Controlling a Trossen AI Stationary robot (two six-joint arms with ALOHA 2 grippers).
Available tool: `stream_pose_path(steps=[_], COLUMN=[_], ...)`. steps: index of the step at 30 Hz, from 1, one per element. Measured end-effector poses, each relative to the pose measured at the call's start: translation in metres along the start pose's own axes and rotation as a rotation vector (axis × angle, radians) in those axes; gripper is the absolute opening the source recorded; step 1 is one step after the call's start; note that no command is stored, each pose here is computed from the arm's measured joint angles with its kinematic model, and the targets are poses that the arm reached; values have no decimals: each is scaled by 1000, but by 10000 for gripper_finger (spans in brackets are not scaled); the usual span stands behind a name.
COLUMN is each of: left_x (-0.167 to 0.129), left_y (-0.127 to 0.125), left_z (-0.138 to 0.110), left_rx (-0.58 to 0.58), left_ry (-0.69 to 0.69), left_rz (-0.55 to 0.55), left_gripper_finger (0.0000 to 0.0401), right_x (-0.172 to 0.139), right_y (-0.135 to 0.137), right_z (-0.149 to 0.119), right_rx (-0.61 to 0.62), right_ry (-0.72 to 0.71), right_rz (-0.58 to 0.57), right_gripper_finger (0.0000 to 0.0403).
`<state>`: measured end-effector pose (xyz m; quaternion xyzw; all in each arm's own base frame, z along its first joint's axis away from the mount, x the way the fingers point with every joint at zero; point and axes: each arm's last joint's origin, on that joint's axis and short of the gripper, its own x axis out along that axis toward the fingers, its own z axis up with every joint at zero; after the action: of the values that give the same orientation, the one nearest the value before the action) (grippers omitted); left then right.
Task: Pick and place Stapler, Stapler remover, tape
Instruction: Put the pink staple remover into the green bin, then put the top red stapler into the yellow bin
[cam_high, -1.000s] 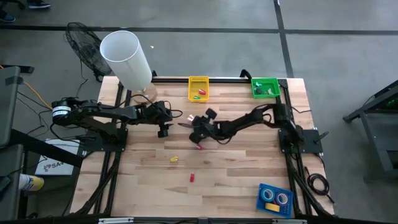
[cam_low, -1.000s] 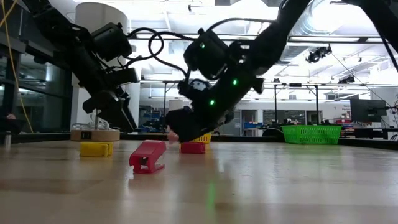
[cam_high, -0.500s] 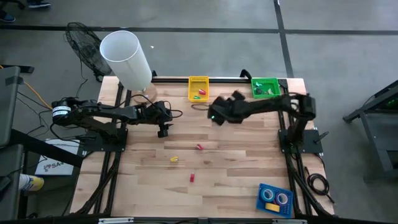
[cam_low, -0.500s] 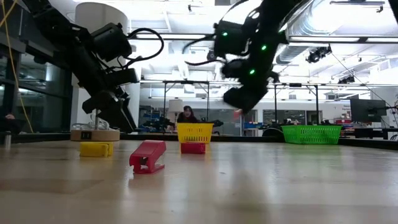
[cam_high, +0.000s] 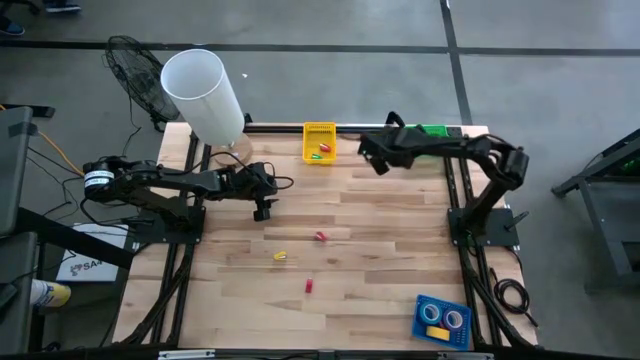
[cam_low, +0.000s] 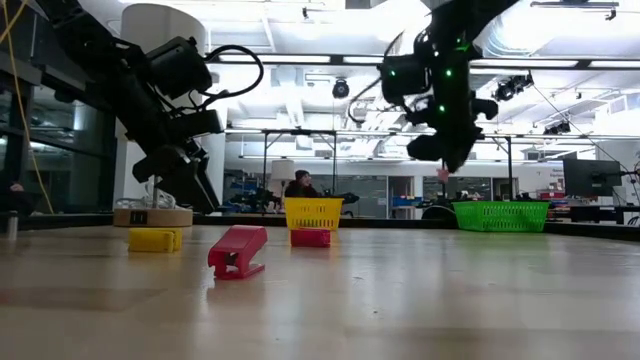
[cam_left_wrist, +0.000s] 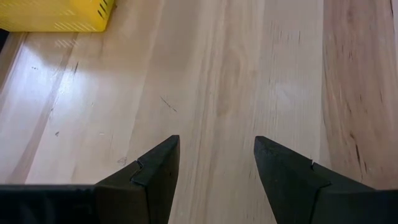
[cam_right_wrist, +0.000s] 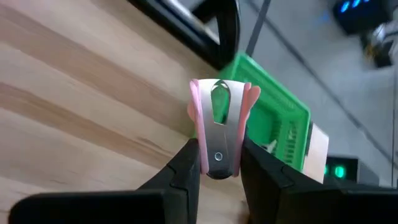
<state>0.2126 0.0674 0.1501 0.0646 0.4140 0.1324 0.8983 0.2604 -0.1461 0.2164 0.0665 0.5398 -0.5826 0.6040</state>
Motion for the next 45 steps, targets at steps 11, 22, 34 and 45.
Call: stream_pose_path(steps=[11,22,34,45], left_x=[0,0,0,0], left_y=[0,0,0,0], left_z=[0,0,0,0], left_rx=[0,0,0,0], left_ry=[-1,-1,-1,-1], left_rz=[-3,-3,-2,-2], left_gripper_finger=[202,202,202,202], right_x=[51,83,85,85], right_y=[-55,-94,-97,-97], right_z=[13,14,14,14], right_rx=[46,110,95,94], right_ry=[207,336,343,343], right_rz=[-38,-13,-11,-9], right_gripper_finger=[84,86,125,167])
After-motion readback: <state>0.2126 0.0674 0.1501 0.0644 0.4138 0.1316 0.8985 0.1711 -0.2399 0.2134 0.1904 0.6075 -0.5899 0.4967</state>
